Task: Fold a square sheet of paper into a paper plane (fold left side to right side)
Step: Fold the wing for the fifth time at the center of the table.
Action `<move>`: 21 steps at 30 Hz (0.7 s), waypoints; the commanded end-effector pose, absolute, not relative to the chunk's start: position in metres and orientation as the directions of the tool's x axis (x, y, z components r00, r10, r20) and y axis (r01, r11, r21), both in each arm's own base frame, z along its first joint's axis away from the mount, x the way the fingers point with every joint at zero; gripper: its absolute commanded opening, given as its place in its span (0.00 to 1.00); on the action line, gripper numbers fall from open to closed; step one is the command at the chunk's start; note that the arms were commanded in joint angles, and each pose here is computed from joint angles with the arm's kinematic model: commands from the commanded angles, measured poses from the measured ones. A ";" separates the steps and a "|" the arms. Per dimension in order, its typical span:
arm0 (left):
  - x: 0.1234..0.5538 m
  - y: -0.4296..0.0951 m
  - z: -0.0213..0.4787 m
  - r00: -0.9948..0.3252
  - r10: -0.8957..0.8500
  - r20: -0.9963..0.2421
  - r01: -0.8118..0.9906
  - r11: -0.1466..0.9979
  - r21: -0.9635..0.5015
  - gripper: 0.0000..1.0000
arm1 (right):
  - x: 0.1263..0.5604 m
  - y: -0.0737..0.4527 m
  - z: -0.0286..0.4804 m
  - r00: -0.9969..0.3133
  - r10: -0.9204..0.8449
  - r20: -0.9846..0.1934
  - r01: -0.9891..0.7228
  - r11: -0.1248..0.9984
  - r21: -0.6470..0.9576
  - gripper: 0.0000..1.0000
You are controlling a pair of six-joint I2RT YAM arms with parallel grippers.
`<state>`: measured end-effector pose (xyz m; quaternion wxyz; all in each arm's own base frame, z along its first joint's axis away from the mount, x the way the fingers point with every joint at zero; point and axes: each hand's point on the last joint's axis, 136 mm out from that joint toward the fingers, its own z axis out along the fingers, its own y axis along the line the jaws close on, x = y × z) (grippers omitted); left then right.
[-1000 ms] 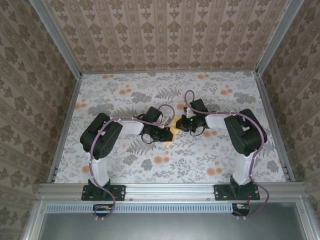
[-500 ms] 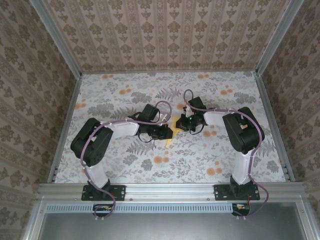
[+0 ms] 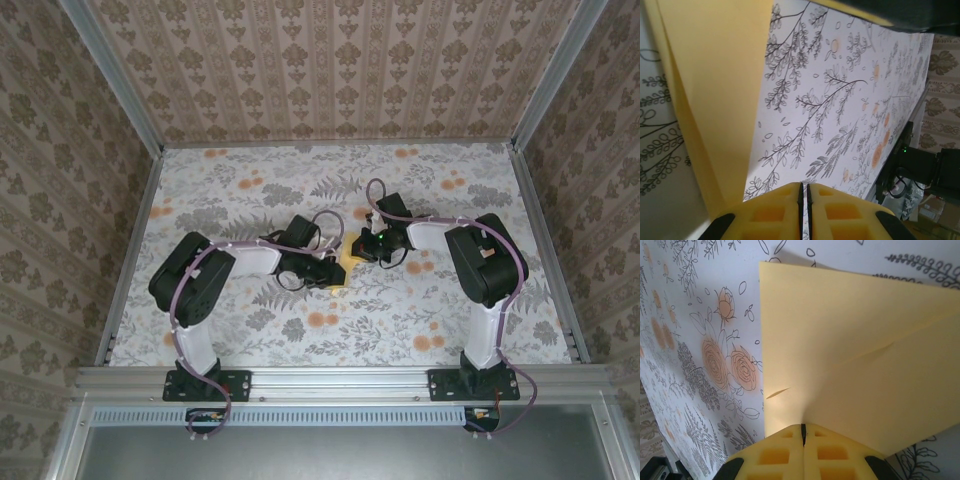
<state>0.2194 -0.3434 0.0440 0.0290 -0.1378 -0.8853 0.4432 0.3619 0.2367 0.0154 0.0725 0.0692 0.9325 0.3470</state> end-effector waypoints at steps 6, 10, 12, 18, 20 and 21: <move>0.213 -0.334 0.024 -0.966 0.256 -0.028 0.185 0.612 -0.769 0.13 | 0.349 0.221 -0.009 -0.982 0.185 -0.034 0.133 0.812 0.568 0.00; 0.213 -0.332 0.020 -0.969 0.248 -0.025 0.176 0.614 -0.769 0.12 | 0.349 0.219 -0.009 -0.983 0.181 -0.037 0.130 0.820 0.557 0.00; 0.213 -0.331 0.018 -0.970 0.243 -0.021 0.171 0.617 -0.768 0.12 | 0.348 0.218 -0.009 -0.983 0.181 -0.037 0.131 0.823 0.553 0.00; 0.214 -0.330 0.021 -0.971 0.237 -0.031 0.173 0.610 -0.773 0.12 | 0.347 0.217 -0.012 -0.983 0.180 -0.029 0.135 0.827 0.546 0.00; 0.214 -0.331 0.026 -0.971 0.236 -0.040 0.178 0.597 -0.782 0.13 | 0.347 0.217 -0.012 -0.983 0.179 -0.030 0.134 0.826 0.548 0.00; 0.215 -0.332 0.030 -0.971 0.236 -0.050 0.184 0.591 -0.786 0.14 | 0.347 0.217 -0.012 -0.983 0.179 -0.030 0.134 0.827 0.547 0.00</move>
